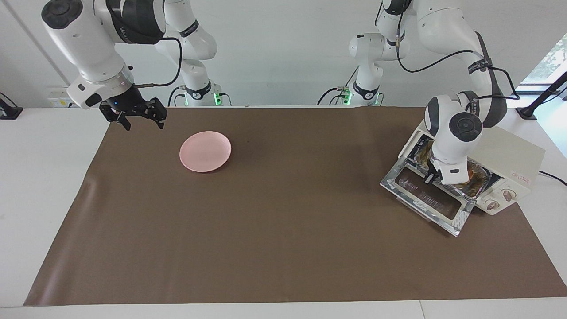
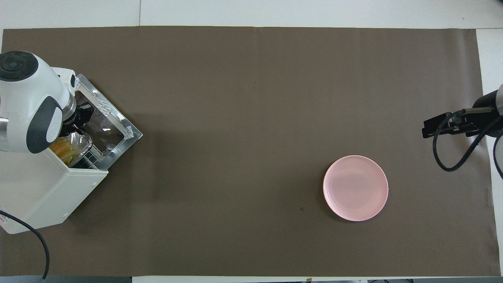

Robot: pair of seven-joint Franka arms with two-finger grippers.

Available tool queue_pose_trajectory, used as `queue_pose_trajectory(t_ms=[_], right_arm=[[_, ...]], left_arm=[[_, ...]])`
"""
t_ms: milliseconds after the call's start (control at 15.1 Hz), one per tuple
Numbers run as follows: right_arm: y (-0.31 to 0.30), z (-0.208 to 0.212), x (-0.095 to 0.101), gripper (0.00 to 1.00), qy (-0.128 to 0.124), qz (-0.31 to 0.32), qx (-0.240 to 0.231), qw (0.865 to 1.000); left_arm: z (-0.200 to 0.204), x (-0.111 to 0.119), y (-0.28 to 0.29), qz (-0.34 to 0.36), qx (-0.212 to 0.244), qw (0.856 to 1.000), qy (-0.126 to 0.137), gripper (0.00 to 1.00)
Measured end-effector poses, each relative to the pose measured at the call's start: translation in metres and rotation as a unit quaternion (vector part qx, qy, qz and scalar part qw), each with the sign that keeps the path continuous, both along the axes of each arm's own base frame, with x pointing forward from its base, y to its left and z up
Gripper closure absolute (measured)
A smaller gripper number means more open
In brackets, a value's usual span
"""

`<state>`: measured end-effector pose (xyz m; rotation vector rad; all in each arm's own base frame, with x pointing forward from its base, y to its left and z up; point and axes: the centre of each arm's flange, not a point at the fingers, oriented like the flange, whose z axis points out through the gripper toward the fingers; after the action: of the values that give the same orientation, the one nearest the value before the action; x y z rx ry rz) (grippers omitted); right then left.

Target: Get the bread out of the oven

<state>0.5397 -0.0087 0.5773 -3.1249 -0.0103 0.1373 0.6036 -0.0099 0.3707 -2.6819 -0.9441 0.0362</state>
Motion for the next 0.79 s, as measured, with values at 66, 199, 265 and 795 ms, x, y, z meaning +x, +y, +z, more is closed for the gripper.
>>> queue_pose_trajectory(t_ms=[66, 199, 265, 795], right_arm=[[0.0, 0.0, 0.0, 0.0, 0.0, 0.0, 0.0, 1.0], [0.0, 0.0, 0.0, 0.0, 0.0, 0.0, 0.0, 1.0], [0.0, 0.0, 0.0, 0.0, 0.0, 0.0, 0.0, 1.0], [0.0, 0.0, 0.0, 0.0, 0.0, 0.0, 0.0, 1.0]], left_arm=[[0.001, 0.001, -0.002, -0.004, -0.001, 1.0, -0.002, 0.98], [0.009, 0.006, -0.013, -0.022, -0.005, 1.0, -0.017, 0.98], [0.014, 0.009, -0.026, -0.035, -0.007, 0.999, -0.022, 0.98], [0.035, -0.025, -0.231, -0.131, -0.105, 0.985, -0.031, 0.98]])
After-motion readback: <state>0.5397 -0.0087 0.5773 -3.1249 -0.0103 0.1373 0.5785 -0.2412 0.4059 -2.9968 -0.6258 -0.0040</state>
